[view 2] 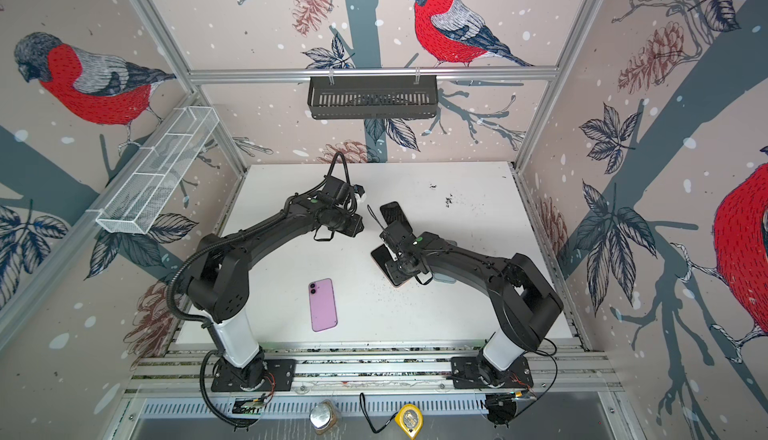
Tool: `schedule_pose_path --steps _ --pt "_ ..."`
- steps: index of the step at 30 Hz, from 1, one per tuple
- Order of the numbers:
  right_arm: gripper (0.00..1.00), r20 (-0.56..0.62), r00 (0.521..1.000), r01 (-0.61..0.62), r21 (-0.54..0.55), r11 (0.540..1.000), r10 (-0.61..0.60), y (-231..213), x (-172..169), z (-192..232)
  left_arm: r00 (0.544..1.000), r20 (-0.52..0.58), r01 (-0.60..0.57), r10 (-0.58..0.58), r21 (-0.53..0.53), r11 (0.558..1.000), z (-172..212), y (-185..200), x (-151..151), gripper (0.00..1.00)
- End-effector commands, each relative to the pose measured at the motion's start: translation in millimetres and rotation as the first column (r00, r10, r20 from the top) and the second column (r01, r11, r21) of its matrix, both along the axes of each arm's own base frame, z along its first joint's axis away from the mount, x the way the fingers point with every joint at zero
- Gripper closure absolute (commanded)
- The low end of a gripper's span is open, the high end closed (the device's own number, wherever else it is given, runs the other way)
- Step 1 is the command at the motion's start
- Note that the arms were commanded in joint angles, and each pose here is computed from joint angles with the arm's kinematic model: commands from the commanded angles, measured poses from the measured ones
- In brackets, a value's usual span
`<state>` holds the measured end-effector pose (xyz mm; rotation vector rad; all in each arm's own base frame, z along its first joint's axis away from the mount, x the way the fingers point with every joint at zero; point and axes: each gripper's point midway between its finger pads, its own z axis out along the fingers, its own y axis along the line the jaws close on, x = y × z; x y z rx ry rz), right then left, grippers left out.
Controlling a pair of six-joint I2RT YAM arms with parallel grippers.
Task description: Put the phone into the phone case
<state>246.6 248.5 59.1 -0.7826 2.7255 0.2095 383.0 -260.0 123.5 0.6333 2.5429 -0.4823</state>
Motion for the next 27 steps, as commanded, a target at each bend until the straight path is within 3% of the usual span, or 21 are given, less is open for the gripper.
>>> schedule_pose_path --steps 1,10,27 --pt "0.57 -0.018 1.0 -0.02 -0.051 0.998 0.02 -1.1 -5.2 -12.9 0.994 0.097 -0.048 0.054 -0.062 0.997 24.4 3.2 16.4 0.73" --pt "0.51 -0.055 0.998 0.004 -0.181 0.983 -0.014 -16.5 -5.3 -48.8 0.993 0.094 -0.065 0.072 -0.075 0.995 26.5 4.7 17.6 0.72" --pt "0.5 -0.065 0.998 0.004 -0.166 0.986 -0.015 14.5 42.0 -70.8 0.988 0.12 -0.078 0.1 -0.181 0.98 48.9 14.9 24.7 0.72"
